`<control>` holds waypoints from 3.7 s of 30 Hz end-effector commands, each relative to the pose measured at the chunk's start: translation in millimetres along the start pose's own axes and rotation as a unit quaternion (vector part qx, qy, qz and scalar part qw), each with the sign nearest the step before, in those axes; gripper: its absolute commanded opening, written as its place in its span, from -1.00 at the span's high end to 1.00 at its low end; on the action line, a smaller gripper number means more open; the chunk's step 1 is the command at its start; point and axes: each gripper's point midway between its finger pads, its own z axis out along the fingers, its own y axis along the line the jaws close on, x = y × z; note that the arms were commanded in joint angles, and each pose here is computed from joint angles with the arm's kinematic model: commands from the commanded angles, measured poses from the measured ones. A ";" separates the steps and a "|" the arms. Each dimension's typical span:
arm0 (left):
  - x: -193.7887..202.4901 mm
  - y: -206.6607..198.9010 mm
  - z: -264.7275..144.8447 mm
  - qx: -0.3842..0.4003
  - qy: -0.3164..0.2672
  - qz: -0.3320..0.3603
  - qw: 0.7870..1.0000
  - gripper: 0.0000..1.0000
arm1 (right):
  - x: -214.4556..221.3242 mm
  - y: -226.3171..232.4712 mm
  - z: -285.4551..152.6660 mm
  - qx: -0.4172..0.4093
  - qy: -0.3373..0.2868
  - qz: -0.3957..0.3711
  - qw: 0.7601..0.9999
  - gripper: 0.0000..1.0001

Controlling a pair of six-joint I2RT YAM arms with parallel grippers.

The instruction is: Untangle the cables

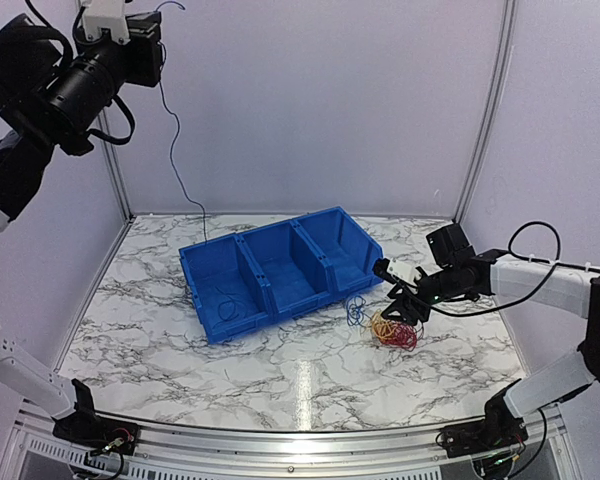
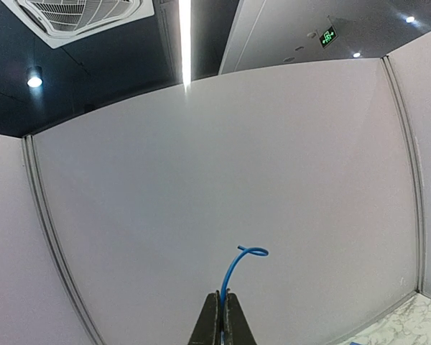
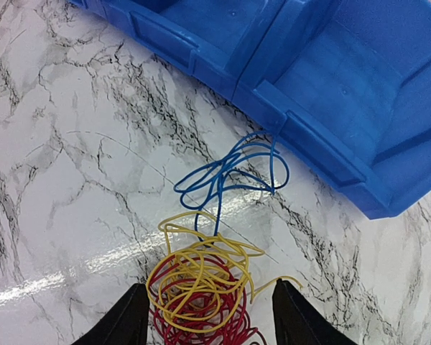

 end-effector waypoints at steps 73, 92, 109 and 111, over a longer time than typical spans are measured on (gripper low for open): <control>344.6 -59.9 -22.5 0.010 0.290 -0.010 0.957 1.00 | 30.9 -4.6 31.8 -0.024 0.069 0.004 0.997 -0.17; 449.6 -96.5 -47.7 0.031 0.495 -0.069 0.866 0.49 | 40.9 -1.8 37.8 -0.035 0.090 0.007 0.995 -0.15; 426.3 -58.7 -95.4 0.011 0.497 -0.161 0.853 -0.24 | 42.1 -0.4 39.5 -0.035 0.098 0.001 0.995 -0.15; 436.1 -60.9 -101.5 0.019 0.502 -0.193 0.843 -0.21 | 42.1 0.3 39.6 -0.035 0.098 0.000 0.995 -0.15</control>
